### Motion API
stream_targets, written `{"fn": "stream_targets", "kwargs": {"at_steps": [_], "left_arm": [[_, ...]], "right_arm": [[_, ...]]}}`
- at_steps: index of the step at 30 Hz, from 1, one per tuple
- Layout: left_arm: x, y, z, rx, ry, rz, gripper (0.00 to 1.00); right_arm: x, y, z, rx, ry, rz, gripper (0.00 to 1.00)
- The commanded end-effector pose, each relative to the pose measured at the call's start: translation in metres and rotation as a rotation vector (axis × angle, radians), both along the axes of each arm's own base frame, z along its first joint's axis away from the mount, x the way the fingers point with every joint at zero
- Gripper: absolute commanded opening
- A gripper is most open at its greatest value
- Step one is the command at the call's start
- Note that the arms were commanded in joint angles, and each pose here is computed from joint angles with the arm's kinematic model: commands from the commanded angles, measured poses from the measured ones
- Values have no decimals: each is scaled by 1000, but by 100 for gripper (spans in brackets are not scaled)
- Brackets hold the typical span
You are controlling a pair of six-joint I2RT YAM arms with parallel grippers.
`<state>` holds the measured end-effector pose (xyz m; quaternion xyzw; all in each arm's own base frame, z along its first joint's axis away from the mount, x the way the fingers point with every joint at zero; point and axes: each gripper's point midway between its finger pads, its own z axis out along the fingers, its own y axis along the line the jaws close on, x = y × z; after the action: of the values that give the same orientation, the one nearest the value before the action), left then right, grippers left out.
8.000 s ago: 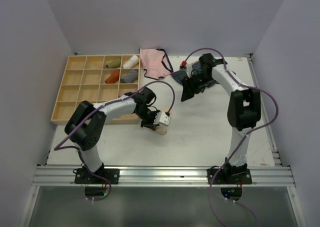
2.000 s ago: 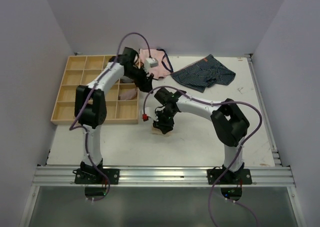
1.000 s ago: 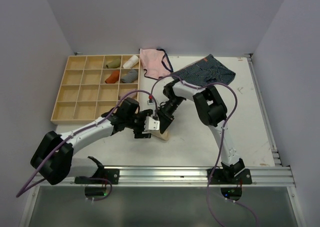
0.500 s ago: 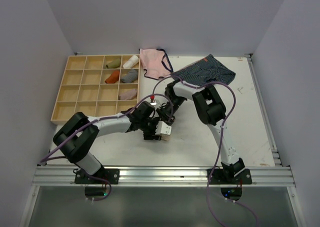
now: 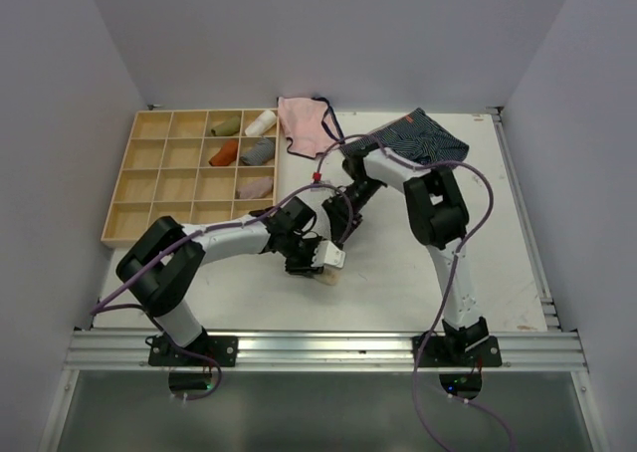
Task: Roll the underwear
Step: Place the rolled underwear into the container
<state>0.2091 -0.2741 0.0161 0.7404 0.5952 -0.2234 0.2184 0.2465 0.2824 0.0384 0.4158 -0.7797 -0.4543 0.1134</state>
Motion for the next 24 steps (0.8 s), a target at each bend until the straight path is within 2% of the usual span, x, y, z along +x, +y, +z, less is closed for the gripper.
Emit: {"fn": "stream_targets", "kwargs": {"at_steps": [1,5,6,7,8,9,10,11,13,14,16,17,18,19,22,24], "left_arm": [[-44,26,-10,118,181,-2,0],[-17,13,20,43,206,179,0],[2,4,40,-10,182,215,0],[15,1,53,-57,191,254,0],[50,5,78,-130,170,360,0],[67,9,96,-179,152,405,0],[84,15,110,-215,135,450,0],[117,32,133,-265,90,534,0],[147,56,157,-307,25,620,0],[176,85,176,-340,-47,695,0],[205,121,188,-330,-147,783,0],[229,153,197,-333,-207,851,0],[239,169,199,-328,-233,886,0],[257,204,208,-313,-294,961,0],[283,263,194,-240,-383,1071,0],[290,283,183,-201,-426,1101,0]], "right_arm": [[70,-58,53,-14,-274,-162,56],[91,-111,88,-35,-363,-278,58],[92,-119,92,-46,-371,-297,66],[94,-133,96,-63,-367,-336,67],[92,-139,105,-63,-381,-349,80],[89,-146,107,-66,-373,-366,98],[87,-149,110,-71,-380,-372,98],[85,-151,117,-74,-393,-385,99],[79,-154,118,-82,-400,-388,99],[77,-156,119,-92,-407,-401,99],[75,-160,119,-111,-446,-413,99],[74,-161,119,-121,-447,-427,99],[72,-163,118,-137,-454,-434,99],[75,-163,118,-140,-460,-453,99],[77,-163,116,-148,-469,-492,99],[76,-162,112,-152,-461,-511,99]]}}
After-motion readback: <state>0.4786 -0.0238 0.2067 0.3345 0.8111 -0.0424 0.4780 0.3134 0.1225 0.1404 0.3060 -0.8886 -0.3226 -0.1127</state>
